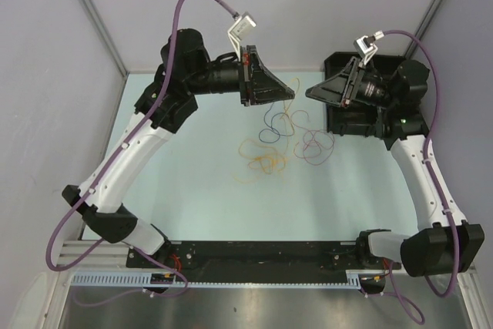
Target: Untangle the cables
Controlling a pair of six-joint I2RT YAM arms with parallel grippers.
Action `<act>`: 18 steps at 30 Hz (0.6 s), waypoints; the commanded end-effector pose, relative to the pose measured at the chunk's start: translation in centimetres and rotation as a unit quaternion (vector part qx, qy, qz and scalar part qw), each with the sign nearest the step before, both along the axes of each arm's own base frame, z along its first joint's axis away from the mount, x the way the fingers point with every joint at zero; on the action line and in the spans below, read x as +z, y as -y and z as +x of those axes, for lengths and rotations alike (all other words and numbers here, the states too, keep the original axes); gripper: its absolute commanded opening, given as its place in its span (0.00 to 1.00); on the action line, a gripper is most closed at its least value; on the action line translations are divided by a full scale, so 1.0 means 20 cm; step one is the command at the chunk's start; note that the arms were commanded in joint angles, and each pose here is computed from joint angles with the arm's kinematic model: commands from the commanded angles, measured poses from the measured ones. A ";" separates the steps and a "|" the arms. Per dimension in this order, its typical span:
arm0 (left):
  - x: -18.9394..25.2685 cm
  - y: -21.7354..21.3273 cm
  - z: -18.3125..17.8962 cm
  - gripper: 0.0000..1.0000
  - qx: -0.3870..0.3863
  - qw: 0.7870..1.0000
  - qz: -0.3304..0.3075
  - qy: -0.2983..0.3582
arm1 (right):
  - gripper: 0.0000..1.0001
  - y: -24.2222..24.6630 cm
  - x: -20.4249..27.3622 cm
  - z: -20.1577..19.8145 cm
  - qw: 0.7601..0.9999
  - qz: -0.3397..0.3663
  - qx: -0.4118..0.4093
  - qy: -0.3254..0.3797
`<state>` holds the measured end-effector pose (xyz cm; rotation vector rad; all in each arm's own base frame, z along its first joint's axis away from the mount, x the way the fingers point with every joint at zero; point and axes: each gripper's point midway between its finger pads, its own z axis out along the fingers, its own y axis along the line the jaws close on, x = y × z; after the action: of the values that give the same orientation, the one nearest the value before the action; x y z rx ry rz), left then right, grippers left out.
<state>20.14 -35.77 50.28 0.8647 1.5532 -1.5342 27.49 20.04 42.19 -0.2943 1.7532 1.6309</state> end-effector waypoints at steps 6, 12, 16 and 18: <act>0.18 -0.08 -0.16 0.00 -0.074 0.996 -0.054 -0.008 | 0.64 -0.05 0.30 -0.17 0.986 0.057 0.106 0.111; 0.18 -0.07 -0.17 0.00 -0.092 0.994 -0.054 -0.027 | 0.63 -0.06 0.39 -0.21 0.981 0.057 0.120 0.138; 0.18 -0.06 -0.16 0.00 -0.098 0.993 -0.054 -0.034 | 0.64 -0.07 0.44 -0.23 0.978 0.057 0.127 0.153; 0.18 -0.05 -0.15 0.00 -0.098 0.993 -0.056 -0.040 | 0.64 -0.07 0.46 -0.24 0.977 0.055 0.132 0.161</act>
<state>17.68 -35.00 52.92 0.9096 1.4869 -1.7550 24.49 21.40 49.23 -0.6034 1.5038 1.7850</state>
